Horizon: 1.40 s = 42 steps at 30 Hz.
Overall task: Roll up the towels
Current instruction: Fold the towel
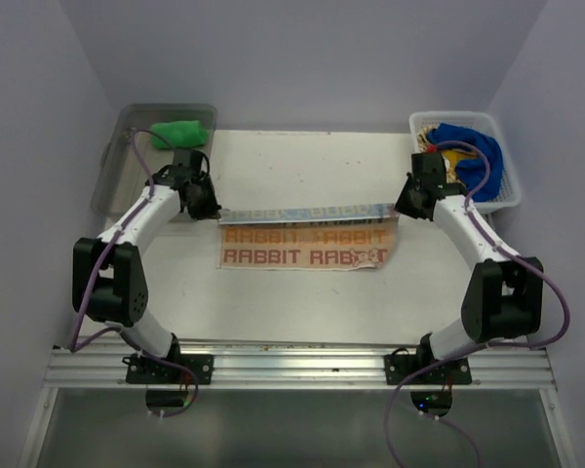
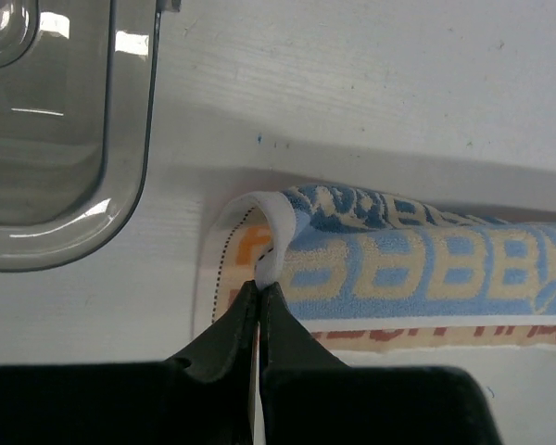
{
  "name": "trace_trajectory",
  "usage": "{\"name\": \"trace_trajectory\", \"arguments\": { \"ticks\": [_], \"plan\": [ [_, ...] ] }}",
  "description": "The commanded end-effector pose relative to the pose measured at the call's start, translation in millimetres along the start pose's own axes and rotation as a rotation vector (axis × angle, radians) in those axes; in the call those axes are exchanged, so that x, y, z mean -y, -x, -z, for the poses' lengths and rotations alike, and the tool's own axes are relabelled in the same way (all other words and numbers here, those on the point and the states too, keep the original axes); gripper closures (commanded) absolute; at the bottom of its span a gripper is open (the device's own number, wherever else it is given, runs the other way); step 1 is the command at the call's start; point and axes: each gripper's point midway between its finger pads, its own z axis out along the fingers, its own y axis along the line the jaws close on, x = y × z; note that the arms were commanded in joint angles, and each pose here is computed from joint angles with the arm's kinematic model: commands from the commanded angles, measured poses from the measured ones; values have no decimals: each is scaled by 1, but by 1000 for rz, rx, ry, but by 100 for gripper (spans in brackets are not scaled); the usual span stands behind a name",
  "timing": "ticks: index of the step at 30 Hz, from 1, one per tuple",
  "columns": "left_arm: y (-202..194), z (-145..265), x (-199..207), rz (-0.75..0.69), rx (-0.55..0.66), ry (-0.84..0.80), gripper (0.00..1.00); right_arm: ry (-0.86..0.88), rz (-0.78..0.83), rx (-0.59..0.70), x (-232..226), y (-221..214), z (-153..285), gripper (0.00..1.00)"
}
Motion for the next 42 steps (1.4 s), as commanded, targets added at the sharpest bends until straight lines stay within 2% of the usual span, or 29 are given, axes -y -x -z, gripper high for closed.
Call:
{"name": "trace_trajectory", "arguments": {
  "ticks": [1, 6, 11, 12, 18, 19, 20, 23, 25, 27, 31, 34, 36, 37, 39, 40, 42],
  "plan": [
    [12, 31, -1, -37, 73, -22, 100, 57, -34, 137, 1, 27, 52, 100],
    [19, 80, 11, -69, 165, -99, 100, 66, -51, 276, 17, 43, 123, 100],
    [17, 142, 19, -116, 280, -176, 100, 38, -49, 335, 42, 34, 179, 100],
    [10, 149, 17, -122, 274, -175, 100, 47, -57, 377, 48, 34, 198, 100],
    [-28, 208, 9, -159, 318, -225, 100, 6, -59, 401, 87, 1, 260, 100],
    [-33, 215, 9, -162, 323, -237, 100, 4, -71, 444, 95, 1, 279, 100],
    [-43, 224, 5, -164, 321, -239, 100, -27, -69, 422, 105, -10, 285, 100],
    [-62, 215, -2, -126, 263, -218, 100, -57, -79, 421, 122, -24, 310, 100],
    [-71, 213, 5, -107, 263, -280, 100, -63, -90, 409, 127, -30, 316, 100],
    [-75, 213, 6, -91, 261, -295, 100, -64, -88, 372, 128, -41, 312, 100],
    [-73, 195, -4, -37, 217, -213, 100, -67, -70, 268, 117, -53, 267, 100],
    [-69, 160, -11, -14, 154, -150, 100, -46, -62, 200, 95, -50, 211, 100],
    [-55, 132, -7, -13, 158, -138, 100, -66, -60, 183, 83, -41, 164, 100],
    [-54, 110, -9, -11, 116, -111, 100, -79, -51, 157, 80, -42, 144, 100],
    [-42, 87, -9, -10, 110, -88, 100, -81, -50, 195, 68, -21, 117, 100],
    [-36, 78, -10, -10, 108, -66, 100, -126, -29, 118, 66, -27, 87, 100],
    [-32, 50, -12, -6, 62, -30, 100, -138, -25, 122, 56, -10, 65, 100]
  ]
}}
